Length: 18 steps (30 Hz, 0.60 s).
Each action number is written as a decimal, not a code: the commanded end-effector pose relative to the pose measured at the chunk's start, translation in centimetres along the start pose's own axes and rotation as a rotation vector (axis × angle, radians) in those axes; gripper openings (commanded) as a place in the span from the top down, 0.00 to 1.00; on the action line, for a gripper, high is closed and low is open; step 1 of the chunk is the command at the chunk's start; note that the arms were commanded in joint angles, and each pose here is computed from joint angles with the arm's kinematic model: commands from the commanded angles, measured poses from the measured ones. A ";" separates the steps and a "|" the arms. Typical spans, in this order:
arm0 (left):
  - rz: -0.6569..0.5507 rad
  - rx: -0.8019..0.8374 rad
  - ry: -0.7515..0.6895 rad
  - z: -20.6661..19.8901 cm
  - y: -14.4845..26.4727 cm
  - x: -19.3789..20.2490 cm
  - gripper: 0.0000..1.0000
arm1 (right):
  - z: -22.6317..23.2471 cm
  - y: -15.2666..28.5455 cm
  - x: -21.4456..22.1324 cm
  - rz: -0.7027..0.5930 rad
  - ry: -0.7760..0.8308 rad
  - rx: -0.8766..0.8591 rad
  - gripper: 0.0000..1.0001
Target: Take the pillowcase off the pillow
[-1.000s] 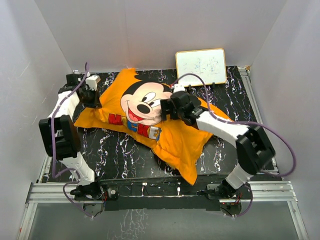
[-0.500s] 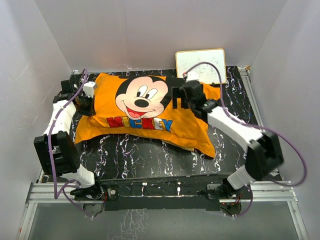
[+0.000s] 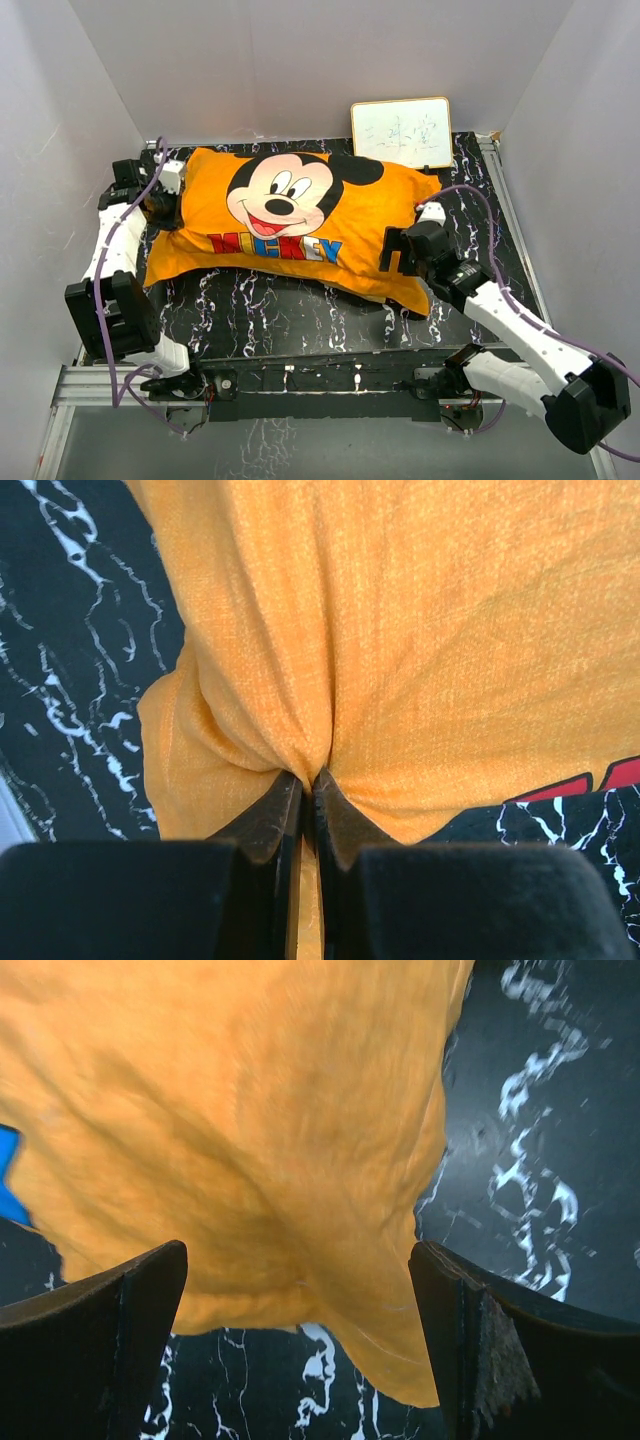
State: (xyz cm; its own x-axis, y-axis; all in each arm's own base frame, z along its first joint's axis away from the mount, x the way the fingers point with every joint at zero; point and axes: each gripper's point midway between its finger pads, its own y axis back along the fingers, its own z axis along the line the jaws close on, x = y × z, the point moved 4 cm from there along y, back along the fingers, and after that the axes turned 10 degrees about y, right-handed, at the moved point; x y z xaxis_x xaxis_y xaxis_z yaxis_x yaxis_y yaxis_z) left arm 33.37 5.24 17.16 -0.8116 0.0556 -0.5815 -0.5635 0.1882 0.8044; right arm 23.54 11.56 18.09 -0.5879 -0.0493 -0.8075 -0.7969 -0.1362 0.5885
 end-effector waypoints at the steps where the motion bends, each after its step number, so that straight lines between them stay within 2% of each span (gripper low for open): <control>1: -0.082 -0.090 -0.011 2.0 3.7 -1.4 1.00 | 1.7 -1.2 2.2 0.054 -0.077 -0.092 0.02; 3: -0.075 -0.050 0.012 2.0 4.1 -0.7 1.00 | 1.9 -1.8 3.1 0.060 -0.081 -0.104 0.02; 4: -0.066 -0.013 0.019 1.7 4.1 -0.1 0.91 | 2.0 -2.0 3.4 0.064 -0.085 -0.113 0.02; 6: -0.029 0.047 0.015 1.0 4.2 1.2 0.46 | 2.5 -2.2 4.0 0.078 -0.096 -0.148 0.02; 7: -0.011 0.070 0.003 0.6 4.2 1.8 0.28 | 2.8 -2.2 4.3 0.086 -0.104 -0.173 0.02; 8: 0.008 0.083 -0.007 0.4 4.2 2.4 0.18 | 3.1 -2.3 4.6 0.092 -0.109 -0.194 0.02; 12: 0.096 0.113 -0.056 0.5 4.2 4.7 0.03 | 3.7 -2.3 6.1 0.127 -0.120 -0.239 0.02; 18: 0.267 0.145 -0.131 2.0 3.0 9.5 0.03 | 3.7 -2.9 7.6 0.161 -0.109 -0.235 0.02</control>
State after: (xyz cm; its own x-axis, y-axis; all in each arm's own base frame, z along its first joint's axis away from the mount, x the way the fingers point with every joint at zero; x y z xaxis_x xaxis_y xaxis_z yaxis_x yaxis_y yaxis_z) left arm 27.31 7.74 15.98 -0.8693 0.1521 -0.4703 -0.4247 0.2571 0.8681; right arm 20.11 14.16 9.94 -0.7519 -0.0079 -0.6592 -0.6240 -0.3141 0.7155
